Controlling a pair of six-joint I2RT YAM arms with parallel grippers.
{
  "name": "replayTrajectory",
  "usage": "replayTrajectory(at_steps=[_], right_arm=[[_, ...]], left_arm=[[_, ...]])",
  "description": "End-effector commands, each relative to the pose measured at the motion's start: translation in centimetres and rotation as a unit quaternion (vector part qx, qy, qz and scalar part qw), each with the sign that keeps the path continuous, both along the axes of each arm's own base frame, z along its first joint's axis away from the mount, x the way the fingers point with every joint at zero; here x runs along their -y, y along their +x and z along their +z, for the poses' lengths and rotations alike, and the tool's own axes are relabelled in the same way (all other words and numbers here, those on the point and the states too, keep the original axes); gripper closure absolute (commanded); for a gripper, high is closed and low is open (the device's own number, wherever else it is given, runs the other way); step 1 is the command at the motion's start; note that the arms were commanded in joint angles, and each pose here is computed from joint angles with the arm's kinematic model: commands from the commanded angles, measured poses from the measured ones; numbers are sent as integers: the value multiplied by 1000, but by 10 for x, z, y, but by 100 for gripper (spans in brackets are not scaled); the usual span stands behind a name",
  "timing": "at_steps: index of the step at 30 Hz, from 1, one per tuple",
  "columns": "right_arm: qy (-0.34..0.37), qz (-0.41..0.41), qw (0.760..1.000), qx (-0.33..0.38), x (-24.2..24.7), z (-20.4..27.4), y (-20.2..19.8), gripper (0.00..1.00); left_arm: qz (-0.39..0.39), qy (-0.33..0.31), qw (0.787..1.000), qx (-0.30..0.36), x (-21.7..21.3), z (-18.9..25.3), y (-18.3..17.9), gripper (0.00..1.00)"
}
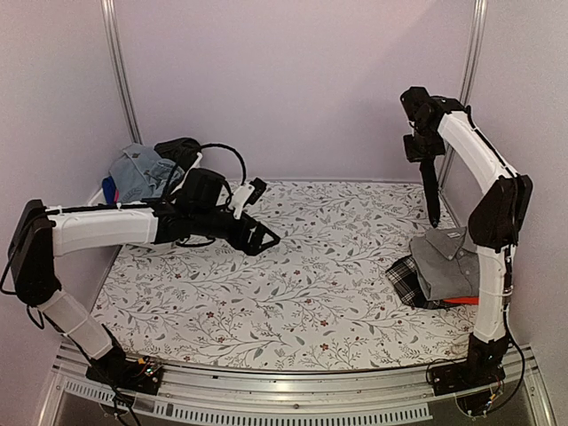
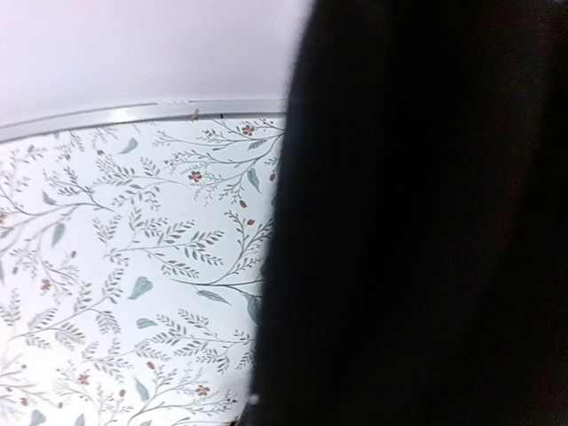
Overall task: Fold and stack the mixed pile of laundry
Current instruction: Place the square-folded T-shirt at the center of the board.
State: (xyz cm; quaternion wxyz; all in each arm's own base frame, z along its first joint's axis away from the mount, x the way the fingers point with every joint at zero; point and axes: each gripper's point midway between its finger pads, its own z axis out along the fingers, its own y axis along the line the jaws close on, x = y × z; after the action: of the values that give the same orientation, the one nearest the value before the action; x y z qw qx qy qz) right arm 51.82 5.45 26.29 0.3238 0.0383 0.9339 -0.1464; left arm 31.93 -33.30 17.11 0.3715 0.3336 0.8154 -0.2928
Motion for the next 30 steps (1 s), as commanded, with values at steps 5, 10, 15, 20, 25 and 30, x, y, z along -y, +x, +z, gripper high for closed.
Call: replayTrajectory(at_steps=[5,10,15,20,25,30], right_arm=[[-177,148,971,-69,-139,-97,-5,100],[-171,247,946,-121,-231,-171,-45,100],[-140,320,927,-137,-306,-194,-99,100],[-88,374,907,-171,-355,-204,-158,100],[23,429,873,-231,-404,-210,-225,97],[240,530,768,-269,-477,-165,-287,70]], left_arm=[[54,26,998,-6,-43,-5,2,0],[85,25,996,-15,-65,-2,0,0],[118,-11,993,-25,-85,11,-1,0],[149,-40,987,-33,-103,20,0,0],[207,-54,975,-56,-130,16,6,0],[259,-86,958,-84,-159,17,11,0]])
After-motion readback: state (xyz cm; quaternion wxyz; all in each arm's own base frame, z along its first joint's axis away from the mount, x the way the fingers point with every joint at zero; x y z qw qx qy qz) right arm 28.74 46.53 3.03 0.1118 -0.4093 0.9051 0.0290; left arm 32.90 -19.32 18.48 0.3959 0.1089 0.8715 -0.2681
